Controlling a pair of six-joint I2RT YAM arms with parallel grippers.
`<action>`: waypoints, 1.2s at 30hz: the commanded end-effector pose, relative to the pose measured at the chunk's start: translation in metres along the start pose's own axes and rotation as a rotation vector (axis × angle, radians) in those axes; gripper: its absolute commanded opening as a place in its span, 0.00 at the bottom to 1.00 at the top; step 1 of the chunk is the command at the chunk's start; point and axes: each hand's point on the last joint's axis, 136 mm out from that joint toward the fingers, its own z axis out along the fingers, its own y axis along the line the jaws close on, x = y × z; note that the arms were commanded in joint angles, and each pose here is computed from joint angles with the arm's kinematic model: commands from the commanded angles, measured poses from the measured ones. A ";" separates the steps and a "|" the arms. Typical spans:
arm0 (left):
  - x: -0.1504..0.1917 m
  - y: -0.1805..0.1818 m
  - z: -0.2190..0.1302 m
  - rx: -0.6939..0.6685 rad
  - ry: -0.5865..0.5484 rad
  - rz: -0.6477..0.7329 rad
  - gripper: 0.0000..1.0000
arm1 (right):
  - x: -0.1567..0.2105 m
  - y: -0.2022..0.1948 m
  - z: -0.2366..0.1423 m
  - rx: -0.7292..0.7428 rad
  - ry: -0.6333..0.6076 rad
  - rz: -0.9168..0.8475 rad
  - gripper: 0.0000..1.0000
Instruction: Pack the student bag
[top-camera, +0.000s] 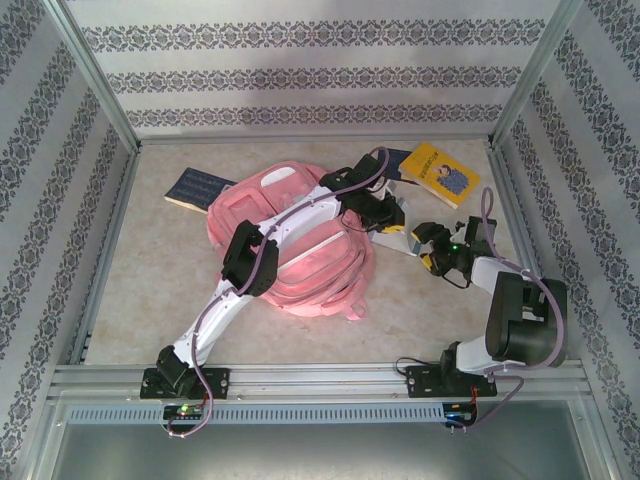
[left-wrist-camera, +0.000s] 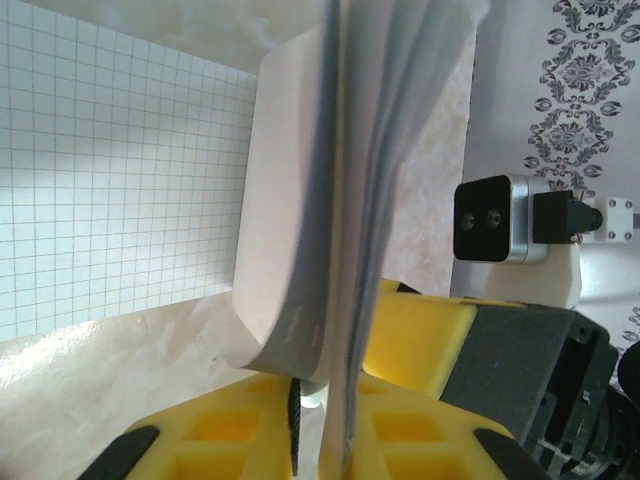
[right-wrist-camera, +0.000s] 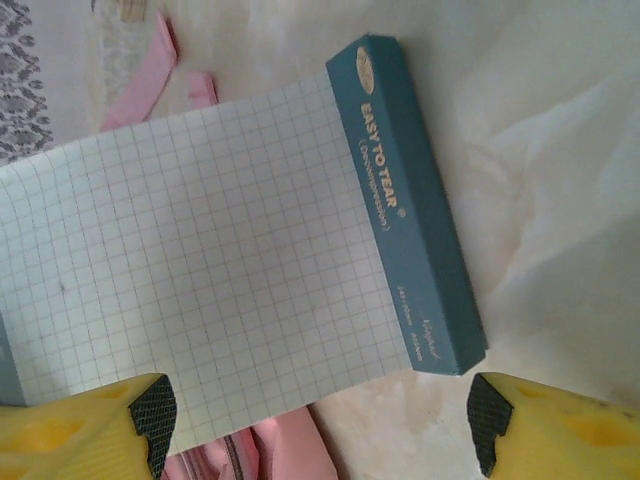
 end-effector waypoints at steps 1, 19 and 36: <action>0.004 -0.025 -0.016 0.044 -0.006 0.043 0.11 | -0.007 -0.009 -0.004 0.019 -0.047 0.022 0.78; 0.005 -0.065 -0.048 0.115 -0.026 0.117 0.00 | -0.013 0.011 0.001 -0.107 -0.033 0.028 0.80; 0.013 -0.078 -0.057 0.163 -0.004 0.123 0.00 | -0.026 0.033 0.009 -0.319 -0.050 0.121 0.51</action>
